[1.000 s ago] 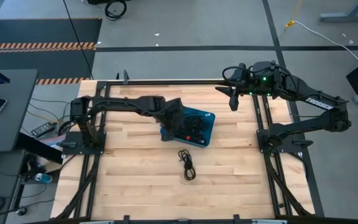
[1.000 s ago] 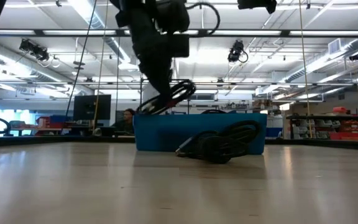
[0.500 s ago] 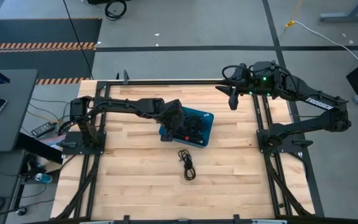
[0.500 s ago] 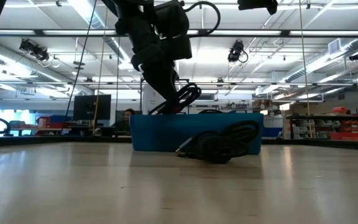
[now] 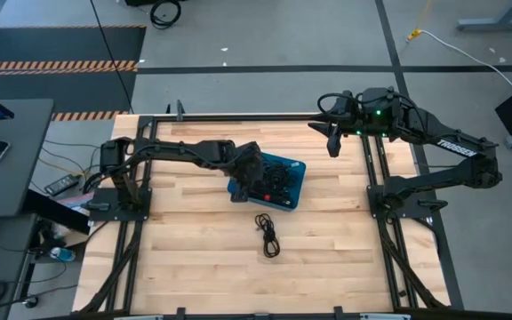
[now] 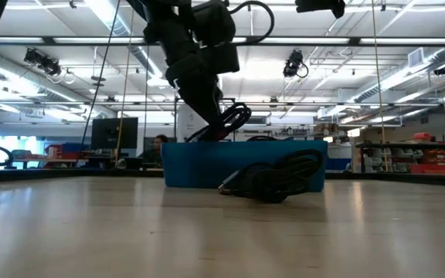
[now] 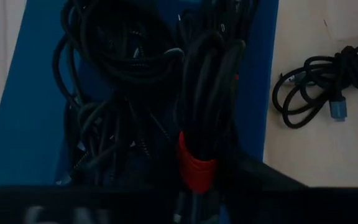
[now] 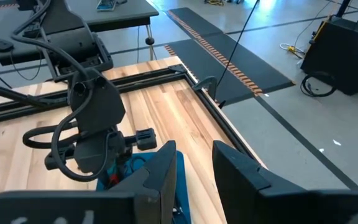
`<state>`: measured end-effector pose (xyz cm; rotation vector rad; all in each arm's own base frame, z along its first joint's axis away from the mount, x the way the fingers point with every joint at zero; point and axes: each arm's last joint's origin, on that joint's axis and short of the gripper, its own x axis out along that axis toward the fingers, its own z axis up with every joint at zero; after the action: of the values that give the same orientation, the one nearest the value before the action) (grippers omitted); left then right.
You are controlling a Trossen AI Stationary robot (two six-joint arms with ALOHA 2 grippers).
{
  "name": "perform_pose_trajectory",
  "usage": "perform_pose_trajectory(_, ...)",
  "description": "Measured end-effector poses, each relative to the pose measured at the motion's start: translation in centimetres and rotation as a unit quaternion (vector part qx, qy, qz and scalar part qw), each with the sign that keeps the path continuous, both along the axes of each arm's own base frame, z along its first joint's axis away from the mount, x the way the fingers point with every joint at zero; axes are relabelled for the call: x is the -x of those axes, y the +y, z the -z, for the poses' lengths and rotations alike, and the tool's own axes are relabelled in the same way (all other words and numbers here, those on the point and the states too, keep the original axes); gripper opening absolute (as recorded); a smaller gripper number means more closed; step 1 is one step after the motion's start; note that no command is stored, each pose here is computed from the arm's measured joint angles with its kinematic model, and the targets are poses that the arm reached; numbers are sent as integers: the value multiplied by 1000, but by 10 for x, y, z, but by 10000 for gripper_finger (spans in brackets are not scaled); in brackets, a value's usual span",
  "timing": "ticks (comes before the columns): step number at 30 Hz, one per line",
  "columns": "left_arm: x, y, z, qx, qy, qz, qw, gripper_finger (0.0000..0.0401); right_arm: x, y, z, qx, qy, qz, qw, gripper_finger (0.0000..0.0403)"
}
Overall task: Pick and place USB-C Cables
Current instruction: Put the black charger cable into the blue bin
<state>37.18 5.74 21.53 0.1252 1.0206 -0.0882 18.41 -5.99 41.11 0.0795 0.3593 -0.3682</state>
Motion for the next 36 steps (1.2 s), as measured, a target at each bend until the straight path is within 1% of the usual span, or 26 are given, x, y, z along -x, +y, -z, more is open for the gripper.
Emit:
perform_pose_trajectory(3,-2,0,-1,3,-10,-7,1000,163,0,0,0,0,0,0,1000,110)
perform_pose_trajectory(5,-3,0,-4,10,-15,-19,1000,185,0,0,0,0,0,0,1000,110)
perform_pose_trajectory(7,-6,1,-10,17,-28,-34,999,201,0,0,0,0,0,0,1000,110)
perform_pose_trajectory(10,-11,3,-24,20,-49,-67,996,212,0,0,0,1,1,0,1000,110)
perform_pose_trajectory(12,-16,5,-38,25,-70,-100,992,214,0,0,0,1,1,-1,1000,110)
perform_pose_trajectory(15,-22,8,-65,46,-105,-141,983,215,0,0,1,-5,4,-3,1000,110)
perform_pose_trajectory(17,-23,9,-83,54,-111,-153,981,212,1,1,3,-20,10,-13,1000,110)
perform_pose_trajectory(20,-19,5,-111,51,-99,-157,981,205,2,3,7,-55,22,-28,998,110)
perform_pose_trajectory(22,-15,0,-128,37,-88,-161,982,201,2,6,10,-82,32,-40,995,110)
perform_pose_trajectory(25,-6,-8,-147,0,-65,-175,982,194,3,14,15,-125,52,-72,988,110)
perform_pose_trajectory(28,3,-16,-162,-35,-46,-197,979,190,3,23,18,-168,66,-101,978,110)
perform_pose_trajectory(32,13,-25,-172,-66,-25,-229,971,190,2,39,19,-210,74,-134,966,110)
perform_pose_trajectory(36,19,-31,-173,-80,-9,-251,965,190,0,54,19,-247,79,-149,954,110)
